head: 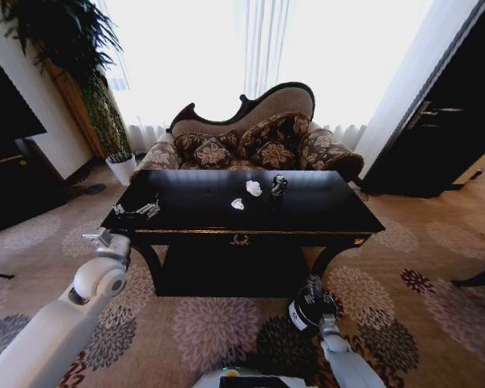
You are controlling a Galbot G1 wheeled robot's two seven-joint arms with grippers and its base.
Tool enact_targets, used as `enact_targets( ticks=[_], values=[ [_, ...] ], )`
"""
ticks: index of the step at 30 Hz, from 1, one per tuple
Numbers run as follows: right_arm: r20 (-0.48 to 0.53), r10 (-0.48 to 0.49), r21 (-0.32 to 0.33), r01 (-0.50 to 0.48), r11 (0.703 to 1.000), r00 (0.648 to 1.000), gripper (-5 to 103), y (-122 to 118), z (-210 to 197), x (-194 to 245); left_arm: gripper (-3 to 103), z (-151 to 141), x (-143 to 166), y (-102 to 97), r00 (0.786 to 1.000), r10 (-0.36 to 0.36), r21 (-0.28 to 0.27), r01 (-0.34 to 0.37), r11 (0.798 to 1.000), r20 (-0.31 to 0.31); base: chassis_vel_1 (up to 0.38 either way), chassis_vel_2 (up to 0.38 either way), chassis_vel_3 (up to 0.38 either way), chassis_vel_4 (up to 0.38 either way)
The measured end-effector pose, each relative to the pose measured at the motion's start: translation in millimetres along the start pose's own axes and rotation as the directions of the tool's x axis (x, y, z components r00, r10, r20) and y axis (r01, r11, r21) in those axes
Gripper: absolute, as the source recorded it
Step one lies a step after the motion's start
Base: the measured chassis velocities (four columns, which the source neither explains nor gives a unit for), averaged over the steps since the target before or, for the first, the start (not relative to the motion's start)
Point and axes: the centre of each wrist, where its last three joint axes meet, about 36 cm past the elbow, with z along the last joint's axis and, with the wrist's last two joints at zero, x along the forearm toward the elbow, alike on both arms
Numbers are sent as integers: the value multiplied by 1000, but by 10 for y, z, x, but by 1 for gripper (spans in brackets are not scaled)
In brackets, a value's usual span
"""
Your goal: Move to the front of the table and place the trash on the table into the trash bin.
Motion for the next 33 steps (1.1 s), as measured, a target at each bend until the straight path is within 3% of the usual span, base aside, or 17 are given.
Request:
enact_targets(
  ticks=[3, 4, 11, 14, 17, 20, 33],
  values=[
    [2, -1, -1, 1, 1000, 1000, 87, -2, 2, 3, 100, 5, 24, -4, 1000, 0, 1, 0, 1000, -4, 0, 0, 0, 0],
    [4, -1, -2, 1, 1000, 1000, 96, 2, 5, 13, 100, 10, 45, -8, 1000, 1, 1, -1, 1000, -6, 0, 0, 0, 0],
    [30, -3, -23, 3, 1000, 1000, 100, 62, -6, 209, 100, 61, 225, 20, 999, -9, -21, 8, 1000, -34, 0, 0, 0, 0],
    [69, -16, -75, 21, 997, 997, 100, 216, -81, 617, 100, 1, 429, 123, 999, -26, -76, 23, 997, -39, 0, 0, 0, 0],
    [83, -21, -115, 30, 993, 996, 100, 294, -148, 930, 100, -29, 528, 183, 998, -46, -80, 43, 996, -40, 0, 0, 0, 0],
    [132, 6, -197, 20, 980, 991, 100, 357, -416, 1298, 100, 39, 713, 268, 997, -72, -99, 68, 993, -41, 0, 0, 0, 0],
    [171, 153, -375, -80, 924, 973, 100, 288, -1182, 2108, 100, 308, 1323, 377, 995, -75, -131, 65, 989, -72, 0, 0, 0, 0]
  ],
)
